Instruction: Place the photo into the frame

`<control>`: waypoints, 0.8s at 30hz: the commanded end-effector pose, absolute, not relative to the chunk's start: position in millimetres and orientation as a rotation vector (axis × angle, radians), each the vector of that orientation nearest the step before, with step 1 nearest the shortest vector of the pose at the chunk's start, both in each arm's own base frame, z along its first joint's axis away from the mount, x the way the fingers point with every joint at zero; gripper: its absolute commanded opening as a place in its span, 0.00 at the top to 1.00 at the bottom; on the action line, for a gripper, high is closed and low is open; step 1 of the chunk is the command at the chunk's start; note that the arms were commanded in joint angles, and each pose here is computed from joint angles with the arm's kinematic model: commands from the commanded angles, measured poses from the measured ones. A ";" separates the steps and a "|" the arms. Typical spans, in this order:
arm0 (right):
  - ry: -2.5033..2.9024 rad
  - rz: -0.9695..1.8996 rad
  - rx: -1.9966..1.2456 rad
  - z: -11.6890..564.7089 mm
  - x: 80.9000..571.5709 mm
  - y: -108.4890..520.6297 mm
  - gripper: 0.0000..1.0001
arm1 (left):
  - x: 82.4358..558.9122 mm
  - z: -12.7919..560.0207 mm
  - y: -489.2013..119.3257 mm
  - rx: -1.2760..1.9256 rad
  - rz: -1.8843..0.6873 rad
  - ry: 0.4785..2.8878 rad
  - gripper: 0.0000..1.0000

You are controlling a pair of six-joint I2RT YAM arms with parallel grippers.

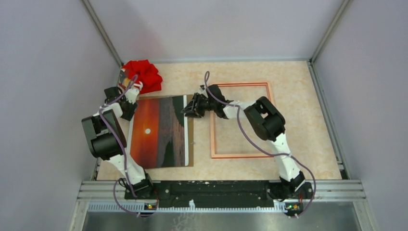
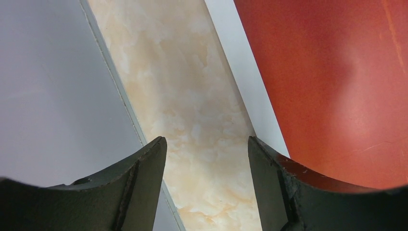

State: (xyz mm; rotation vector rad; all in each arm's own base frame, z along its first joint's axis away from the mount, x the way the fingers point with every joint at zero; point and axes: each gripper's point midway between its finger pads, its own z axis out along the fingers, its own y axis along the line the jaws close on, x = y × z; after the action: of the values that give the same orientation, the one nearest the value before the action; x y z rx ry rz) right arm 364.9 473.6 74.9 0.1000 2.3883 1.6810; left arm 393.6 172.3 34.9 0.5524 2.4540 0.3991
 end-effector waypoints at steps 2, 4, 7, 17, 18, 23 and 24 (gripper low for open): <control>2.421 1.347 0.035 85.9 385.6 444.6 0.56 | 345.4 -20.8 118.4 0.617 0.022 2.642 0.29; 2.452 1.246 0.034 80.2 382.6 429.7 0.55 | 347.9 -18.0 109.4 0.625 -0.023 2.633 0.30; 2.445 1.178 0.042 81.3 377.2 411.1 0.52 | 349.8 -17.1 95.6 0.644 -0.066 2.621 0.30; 2.482 1.006 0.058 80.1 370.8 377.2 0.50 | 357.1 -7.2 53.5 0.670 -0.224 2.595 0.30; 2.495 0.982 0.064 77.1 370.9 374.6 0.50 | 358.1 -3.1 52.2 0.664 -0.239 2.594 0.30; 2.559 0.841 0.115 60.6 365.1 354.5 0.50 | 370.0 28.1 70.8 0.650 -0.178 2.557 0.29; 2.558 0.825 0.122 60.4 363.7 351.1 0.50 | 371.3 32.8 77.8 0.647 -0.150 2.555 0.29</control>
State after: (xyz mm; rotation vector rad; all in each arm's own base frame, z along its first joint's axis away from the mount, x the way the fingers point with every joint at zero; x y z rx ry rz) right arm 362.6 369.6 51.9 0.1063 2.5693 0.9371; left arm 389.4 77.8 28.4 0.6735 2.4833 -0.0581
